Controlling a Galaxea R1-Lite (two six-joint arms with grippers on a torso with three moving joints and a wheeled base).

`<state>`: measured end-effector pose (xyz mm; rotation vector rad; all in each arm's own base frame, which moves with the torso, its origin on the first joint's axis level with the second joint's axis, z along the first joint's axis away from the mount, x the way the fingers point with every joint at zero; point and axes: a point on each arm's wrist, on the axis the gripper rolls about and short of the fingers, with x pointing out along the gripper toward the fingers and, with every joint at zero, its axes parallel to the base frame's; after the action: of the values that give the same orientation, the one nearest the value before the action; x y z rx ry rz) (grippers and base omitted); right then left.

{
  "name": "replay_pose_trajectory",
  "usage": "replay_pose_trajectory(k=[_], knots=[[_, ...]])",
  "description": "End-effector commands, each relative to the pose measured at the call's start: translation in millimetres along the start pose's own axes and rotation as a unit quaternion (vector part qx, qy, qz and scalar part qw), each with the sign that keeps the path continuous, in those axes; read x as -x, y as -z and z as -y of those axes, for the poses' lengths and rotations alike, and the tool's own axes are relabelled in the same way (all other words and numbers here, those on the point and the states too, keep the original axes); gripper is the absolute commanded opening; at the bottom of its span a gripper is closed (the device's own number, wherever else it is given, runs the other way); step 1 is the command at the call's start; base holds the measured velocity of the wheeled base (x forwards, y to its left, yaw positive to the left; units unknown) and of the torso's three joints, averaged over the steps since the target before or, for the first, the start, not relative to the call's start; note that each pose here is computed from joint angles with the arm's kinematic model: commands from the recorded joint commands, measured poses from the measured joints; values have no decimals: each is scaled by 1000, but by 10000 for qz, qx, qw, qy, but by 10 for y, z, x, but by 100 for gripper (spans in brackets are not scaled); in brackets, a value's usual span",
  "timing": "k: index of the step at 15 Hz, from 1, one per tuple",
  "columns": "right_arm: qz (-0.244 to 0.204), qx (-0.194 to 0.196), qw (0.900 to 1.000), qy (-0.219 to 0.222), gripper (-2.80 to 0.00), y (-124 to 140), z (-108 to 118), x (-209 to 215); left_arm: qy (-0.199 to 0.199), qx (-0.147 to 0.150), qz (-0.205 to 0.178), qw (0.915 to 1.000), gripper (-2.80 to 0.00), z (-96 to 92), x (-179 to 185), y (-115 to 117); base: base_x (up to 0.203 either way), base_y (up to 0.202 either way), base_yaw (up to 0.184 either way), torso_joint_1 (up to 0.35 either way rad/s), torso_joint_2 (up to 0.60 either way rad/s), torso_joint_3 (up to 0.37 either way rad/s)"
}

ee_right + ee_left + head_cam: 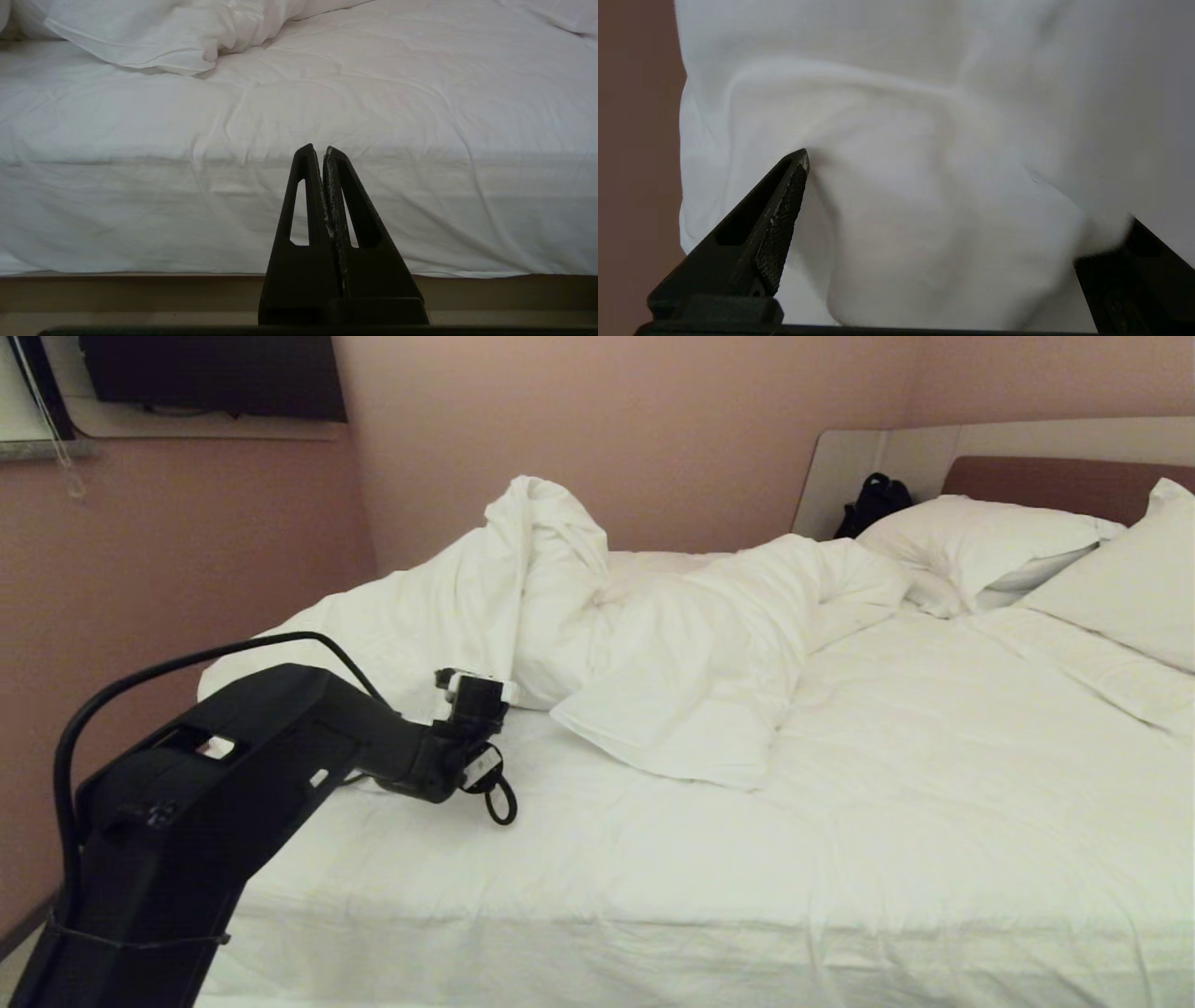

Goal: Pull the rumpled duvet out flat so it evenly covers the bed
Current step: Hold the folded corner of the quilt

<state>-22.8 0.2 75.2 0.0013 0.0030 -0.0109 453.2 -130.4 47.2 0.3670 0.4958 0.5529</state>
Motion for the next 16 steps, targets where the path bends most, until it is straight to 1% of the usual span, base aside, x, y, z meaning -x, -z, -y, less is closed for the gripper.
replay_pose_trajectory(k=[1,2,7,10,13,16], knots=[[0,-1,10000,-1,-280,0,0,0,-61,66,6,10000,-32,-42,-22,-22,0,0,0,0,0,0],[0,-1,10000,-1,-280,0,0,0,-68,96,8,9999,-280,-51,-25,-27,0,0,0,0,0,0],[0,-1,10000,-1,-280,0,0,0,-80,148,1,9999,-280,-66,-30,-28,0,0,0,0,0,0],[0,-1,10000,-1,-280,0,0,0,-106,258,9,9996,-280,-107,-46,-53,0,0,0,0,0,0],[0,-1,10000,-1,-280,0,0,0,-137,456,-50,9989,-280,-220,-85,-51,0,0,0,0,0,0],[0,-1,10000,-1,-280,0,0,0,-137,690,-40,9975,-280,-412,-71,-123,0,0,0,0,0,0]])
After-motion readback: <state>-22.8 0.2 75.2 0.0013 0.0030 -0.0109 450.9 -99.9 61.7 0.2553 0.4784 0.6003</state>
